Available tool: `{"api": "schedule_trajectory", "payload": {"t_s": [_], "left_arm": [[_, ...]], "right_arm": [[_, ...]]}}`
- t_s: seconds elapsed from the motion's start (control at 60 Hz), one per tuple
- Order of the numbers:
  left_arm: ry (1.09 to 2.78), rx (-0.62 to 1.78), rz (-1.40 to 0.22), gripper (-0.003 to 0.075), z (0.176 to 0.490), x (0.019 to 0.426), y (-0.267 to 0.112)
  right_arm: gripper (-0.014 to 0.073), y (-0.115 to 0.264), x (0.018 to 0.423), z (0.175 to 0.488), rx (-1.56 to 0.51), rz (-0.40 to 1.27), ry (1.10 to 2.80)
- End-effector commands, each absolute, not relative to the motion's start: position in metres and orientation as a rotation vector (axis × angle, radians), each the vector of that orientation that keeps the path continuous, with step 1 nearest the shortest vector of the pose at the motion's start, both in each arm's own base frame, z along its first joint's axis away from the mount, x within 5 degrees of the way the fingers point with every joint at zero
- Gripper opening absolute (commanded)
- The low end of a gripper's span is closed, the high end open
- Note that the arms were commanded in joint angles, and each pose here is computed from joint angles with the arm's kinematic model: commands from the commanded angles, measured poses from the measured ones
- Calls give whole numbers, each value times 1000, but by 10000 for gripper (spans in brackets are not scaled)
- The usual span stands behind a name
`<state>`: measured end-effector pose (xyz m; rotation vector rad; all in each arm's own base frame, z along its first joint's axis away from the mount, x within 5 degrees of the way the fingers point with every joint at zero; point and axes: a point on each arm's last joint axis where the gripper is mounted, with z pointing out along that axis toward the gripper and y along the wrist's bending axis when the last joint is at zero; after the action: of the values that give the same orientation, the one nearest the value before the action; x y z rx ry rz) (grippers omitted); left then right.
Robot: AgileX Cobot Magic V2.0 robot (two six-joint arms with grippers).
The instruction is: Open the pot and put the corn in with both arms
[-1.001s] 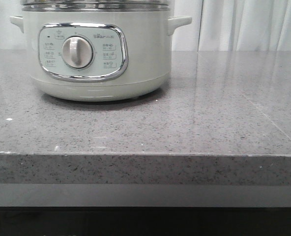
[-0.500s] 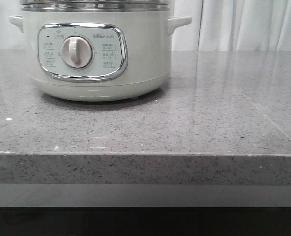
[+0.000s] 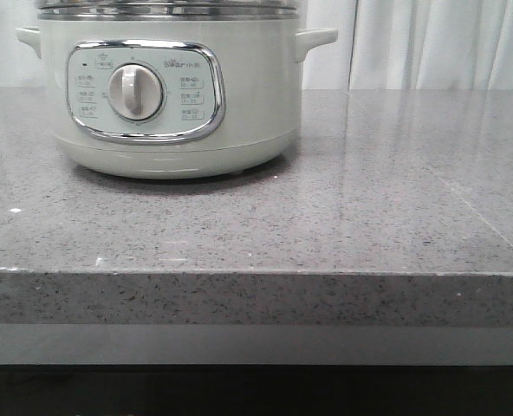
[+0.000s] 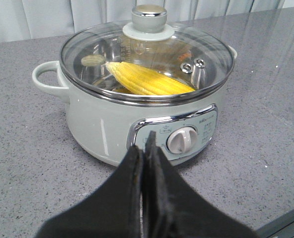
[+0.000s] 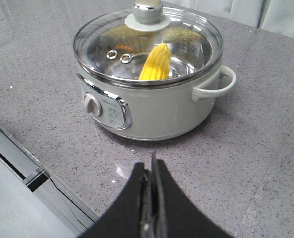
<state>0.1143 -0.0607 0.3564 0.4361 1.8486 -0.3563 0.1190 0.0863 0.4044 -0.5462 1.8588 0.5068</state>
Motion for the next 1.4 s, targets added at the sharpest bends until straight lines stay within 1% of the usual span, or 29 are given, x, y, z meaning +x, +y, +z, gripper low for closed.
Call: {"api": "schedule_trajectory", "payload": {"t_s": [0.0,0.133,0.233,0.284,0.384,0.467,0.584,0.751,0.917,1.001,1.384], "left_arm": [[1739,404,-385,-20,373,114,-61],[1735,403,-386,-20,372,113,-61],[1735,376,-370,-20,364,111,-56],[1713,354,-317,-20,361,108,-48],[1694,270,-253,-20,345,99,-34],[1650,194,-196,-20,328,88,-22],[1615,99,-134,-20,294,74,-11],[1538,-25,-120,-20,250,62,-4],[1454,-94,-130,-20,222,57,-1],[1380,-98,-126,-20,216,54,0],[1391,-89,-137,-20,216,54,-1]], "right_arm": [[-119,84,118,419,-518,505,1762],[-119,84,118,419,-518,505,1762],[-119,84,118,419,-518,505,1762],[-119,84,118,419,-518,505,1762],[-119,84,118,419,-518,505,1762],[-119,84,118,419,-518,505,1762],[-119,84,118,419,-518,505,1762],[-119,84,118,419,-518,505,1762],[-119,84,118,419,-518,505,1762],[-119,84,118,419,-518,505,1762],[-119,84,118,420,-517,505,1760]]}}
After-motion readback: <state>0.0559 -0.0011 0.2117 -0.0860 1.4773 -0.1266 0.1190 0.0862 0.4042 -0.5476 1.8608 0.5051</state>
